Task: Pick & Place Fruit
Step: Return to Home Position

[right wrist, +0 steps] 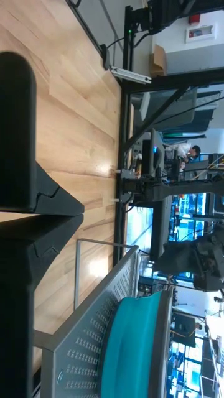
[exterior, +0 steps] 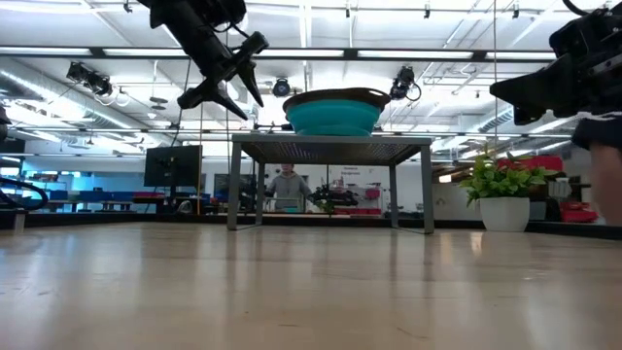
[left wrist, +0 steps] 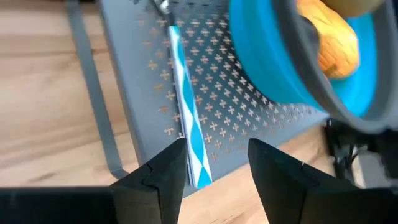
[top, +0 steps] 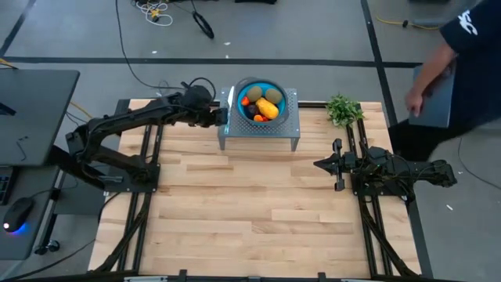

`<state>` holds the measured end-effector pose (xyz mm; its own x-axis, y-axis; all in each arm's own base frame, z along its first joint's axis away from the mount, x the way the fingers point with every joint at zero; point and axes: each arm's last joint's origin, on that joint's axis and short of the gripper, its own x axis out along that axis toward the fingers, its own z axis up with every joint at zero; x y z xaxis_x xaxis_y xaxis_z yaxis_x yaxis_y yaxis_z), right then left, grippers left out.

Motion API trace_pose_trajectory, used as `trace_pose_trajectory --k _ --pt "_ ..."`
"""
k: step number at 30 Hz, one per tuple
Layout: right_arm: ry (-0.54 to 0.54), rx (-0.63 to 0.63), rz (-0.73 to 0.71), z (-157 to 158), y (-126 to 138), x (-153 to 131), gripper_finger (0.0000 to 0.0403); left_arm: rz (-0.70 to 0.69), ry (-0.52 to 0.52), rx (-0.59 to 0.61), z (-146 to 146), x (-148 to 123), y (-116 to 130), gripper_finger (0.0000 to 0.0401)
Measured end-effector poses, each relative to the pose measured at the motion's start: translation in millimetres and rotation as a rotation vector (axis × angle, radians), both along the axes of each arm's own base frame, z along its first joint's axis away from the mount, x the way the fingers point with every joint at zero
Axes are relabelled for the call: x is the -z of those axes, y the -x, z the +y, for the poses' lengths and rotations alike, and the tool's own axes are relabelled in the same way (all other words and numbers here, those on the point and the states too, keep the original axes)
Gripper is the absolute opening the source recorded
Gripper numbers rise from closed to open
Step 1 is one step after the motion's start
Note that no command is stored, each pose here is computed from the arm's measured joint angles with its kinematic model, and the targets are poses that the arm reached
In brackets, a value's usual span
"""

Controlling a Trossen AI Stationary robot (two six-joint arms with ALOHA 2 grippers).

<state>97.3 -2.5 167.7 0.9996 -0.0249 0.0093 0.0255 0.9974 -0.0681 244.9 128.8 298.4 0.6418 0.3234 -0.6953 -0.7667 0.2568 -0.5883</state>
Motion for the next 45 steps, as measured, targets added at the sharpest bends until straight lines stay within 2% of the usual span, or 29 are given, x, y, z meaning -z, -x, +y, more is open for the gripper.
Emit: trace_pose_trajectory --k 8,22,29,41,45 --pt "0.0 0.0 0.001 0 0 0 0.0007 0.027 -0.147 0.24 -11 -9 2 0.0178" --pt "0.0 0.0 0.0 0 0 0 0.0007 0.021 -0.235 0.456 -34 -13 -5 0.0178" --pt "0.0 0.0 0.0 0 0 0 0.0007 0.018 -0.298 0.459 -44 -21 0 0.0178" --pt "0.0 0.0 0.0 0 0 0 0.0007 -0.032 -0.468 0.546 -58 -41 10 0.0178" --pt "0.0 0.0 0.0 0 0 0 0.0007 -0.054 -0.488 0.566 -63 -45 11 0.0176"
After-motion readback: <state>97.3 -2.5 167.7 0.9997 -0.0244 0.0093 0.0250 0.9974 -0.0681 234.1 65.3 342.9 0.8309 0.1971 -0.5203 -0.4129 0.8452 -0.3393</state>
